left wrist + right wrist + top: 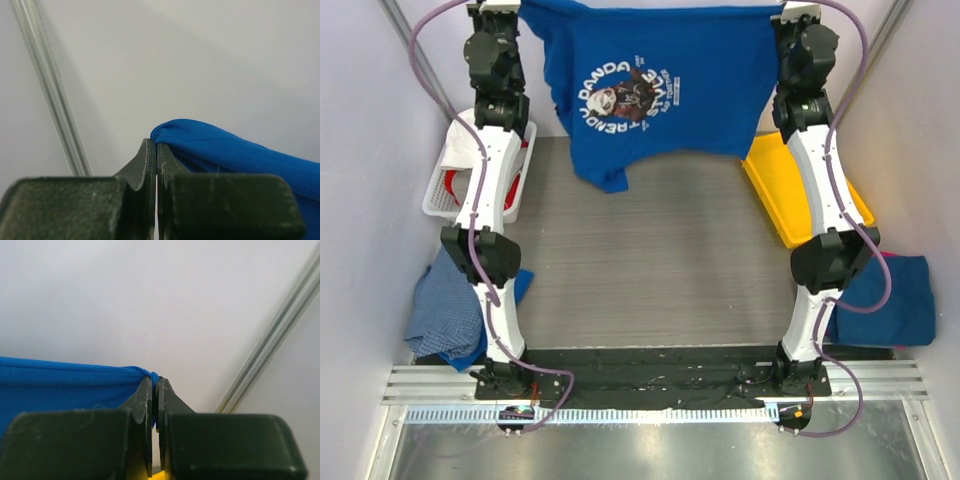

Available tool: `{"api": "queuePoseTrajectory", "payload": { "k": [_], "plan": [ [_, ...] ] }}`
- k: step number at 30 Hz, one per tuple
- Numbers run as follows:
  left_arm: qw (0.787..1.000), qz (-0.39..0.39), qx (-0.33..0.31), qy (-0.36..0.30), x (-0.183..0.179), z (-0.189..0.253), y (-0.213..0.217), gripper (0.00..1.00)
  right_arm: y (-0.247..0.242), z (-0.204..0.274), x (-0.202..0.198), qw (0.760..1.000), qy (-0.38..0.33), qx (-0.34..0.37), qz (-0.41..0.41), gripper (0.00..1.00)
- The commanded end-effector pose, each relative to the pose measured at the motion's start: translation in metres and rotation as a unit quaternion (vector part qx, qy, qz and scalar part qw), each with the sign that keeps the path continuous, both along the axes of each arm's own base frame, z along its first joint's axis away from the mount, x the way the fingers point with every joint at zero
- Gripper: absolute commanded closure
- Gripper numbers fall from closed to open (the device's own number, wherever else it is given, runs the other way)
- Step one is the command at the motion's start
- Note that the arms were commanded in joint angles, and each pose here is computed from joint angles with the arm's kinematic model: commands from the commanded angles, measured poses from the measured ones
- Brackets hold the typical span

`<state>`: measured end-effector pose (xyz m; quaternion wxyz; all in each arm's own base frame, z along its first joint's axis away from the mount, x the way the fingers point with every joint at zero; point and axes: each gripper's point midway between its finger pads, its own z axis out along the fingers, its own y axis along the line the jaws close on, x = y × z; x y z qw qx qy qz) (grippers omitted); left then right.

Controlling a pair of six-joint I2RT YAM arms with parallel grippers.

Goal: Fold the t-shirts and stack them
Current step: Flatten out the tshirt

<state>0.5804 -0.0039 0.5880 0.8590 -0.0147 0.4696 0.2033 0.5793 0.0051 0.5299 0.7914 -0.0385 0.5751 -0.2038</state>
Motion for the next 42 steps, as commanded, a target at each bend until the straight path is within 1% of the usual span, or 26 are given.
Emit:
{"api": "queuePoseTrajectory", "payload": {
  "k": [1, 3, 4, 6, 8, 9, 10, 11, 12, 13, 14, 15, 17, 18, 20, 21, 22, 23, 24, 26, 27, 29, 31, 33, 37, 42],
  "plan": [
    [0.991, 0.016, -0.035, -0.131, -0.095, 0.091, 0.027, 1.0, -0.023, 0.089, -0.066, 0.993, -0.114, 0.021, -0.029, 0.99],
    [0.994, 0.023, -0.028, -0.107, -0.094, 0.079, 0.029, 1.0, -0.023, 0.101, -0.089, 0.992, -0.123, 0.03, -0.022, 0.99],
    [0.992, 0.023, -0.028, -0.121, -0.119, 0.095, 0.031, 1.0, -0.022, 0.085, -0.088, 0.994, -0.1, 0.029, -0.019, 0.99],
    [0.995, 0.021, -0.021, -0.098, -0.123, 0.085, 0.029, 1.0, -0.021, 0.097, -0.122, 0.994, -0.107, 0.031, -0.007, 0.99],
    [0.994, 0.017, -0.022, -0.109, -0.158, 0.103, 0.03, 1.0, -0.016, 0.077, -0.129, 0.997, -0.076, 0.026, 0.003, 0.99],
    [0.995, 0.015, -0.018, -0.094, -0.164, 0.099, 0.028, 1.0, -0.017, 0.086, -0.154, 0.997, -0.077, 0.028, 0.006, 0.99],
    [0.995, 0.01, -0.016, -0.094, -0.174, 0.102, 0.027, 1.0, -0.017, 0.076, -0.159, 0.997, -0.065, 0.031, 0.009, 0.99],
    [0.993, 0.005, -0.018, -0.113, -0.208, 0.119, 0.027, 1.0, -0.018, 0.077, -0.172, 0.997, -0.065, 0.032, 0.01, 0.99],
    [0.995, 0.002, -0.015, -0.099, -0.213, 0.111, 0.026, 1.0, -0.021, 0.088, -0.199, 0.996, -0.078, 0.033, 0.012, 0.99],
    [0.995, -0.001, -0.015, -0.1, -0.224, 0.112, 0.025, 1.0, -0.021, 0.08, -0.206, 0.997, -0.07, 0.036, 0.014, 0.99],
    [0.992, -0.004, -0.021, -0.124, -0.263, 0.128, 0.03, 1.0, -0.022, 0.082, -0.217, 0.996, -0.073, 0.039, 0.017, 0.99],
    [0.994, -0.006, -0.022, -0.108, -0.267, 0.119, 0.031, 1.0, -0.023, 0.076, -0.226, 0.997, -0.061, 0.04, 0.018, 0.99],
    [0.993, -0.012, -0.025, -0.116, -0.296, 0.123, 0.034, 1.0, -0.025, 0.086, -0.26, 0.995, -0.078, 0.05, 0.027, 0.99],
    [0.992, -0.02, -0.024, -0.121, -0.325, 0.124, 0.036, 1.0, -0.026, 0.085, -0.272, 0.996, -0.072, 0.052, 0.03, 0.99],
    [0.992, -0.035, -0.022, -0.115, -0.343, 0.117, 0.034, 1.0, -0.024, 0.096, -0.307, 0.993, -0.091, 0.056, 0.05, 0.99],
    [0.99, -0.05, -0.015, -0.129, -0.378, 0.121, 0.034, 1.0, -0.024, 0.095, -0.317, 0.993, -0.087, 0.057, 0.054, 0.99],
    [0.989, -0.06, -0.018, -0.132, -0.391, 0.118, 0.033, 1.0, -0.026, 0.101, -0.338, 0.992, -0.099, 0.059, 0.057, 0.99],
    [0.991, -0.066, -0.013, -0.118, -0.395, 0.107, 0.032, 1.0, -0.024, 0.103, -0.348, 0.991, -0.101, 0.057, 0.065, 0.99],
    [0.988, -0.074, -0.006, -0.139, -0.428, 0.109, 0.033, 1.0, -0.025, 0.102, -0.358, 0.991, -0.095, 0.058, 0.067, 0.99],
    [0.988, -0.081, 0.002, -0.132, -0.44, 0.095, 0.031, 1.0, -0.027, 0.104, -0.383, 0.991, -0.104, 0.056, 0.07, 0.99],
    [0.986, -0.087, 0.006, -0.144, -0.46, 0.094, 0.032, 1.0, -0.027, 0.098, -0.387, 0.992, -0.093, 0.052, 0.071, 0.99],
    [0.988, -0.084, 0.023, -0.126, -0.456, 0.08, 0.029, 1.0, -0.028, 0.091, -0.4, 0.992, -0.088, 0.047, 0.072, 0.99],
    [0.99, -0.08, 0.036, -0.114, -0.451, 0.071, 0.028, 1.0, -0.028, 0.074, -0.391, 0.995, -0.066, 0.036, 0.065, 0.99],
    [0.993, -0.067, 0.055, -0.082, -0.426, 0.054, 0.025, 1.0, -0.028, 0.048, -0.374, 0.997, -0.036, 0.027, 0.057, 0.99],
    [0.995, -0.048, 0.08, -0.03, -0.365, 0.014, 0.02, 1.0, -0.026, -0.011, -0.33, 0.999, 0.026, 0.011, 0.045, 0.99],
    [0.99, -0.039, 0.122, 0.068, -0.259, -0.078, 0.007, 1.0, -0.019, -0.095, -0.258, 0.994, 0.103, -0.006, 0.035, 0.99]
  ]
}}
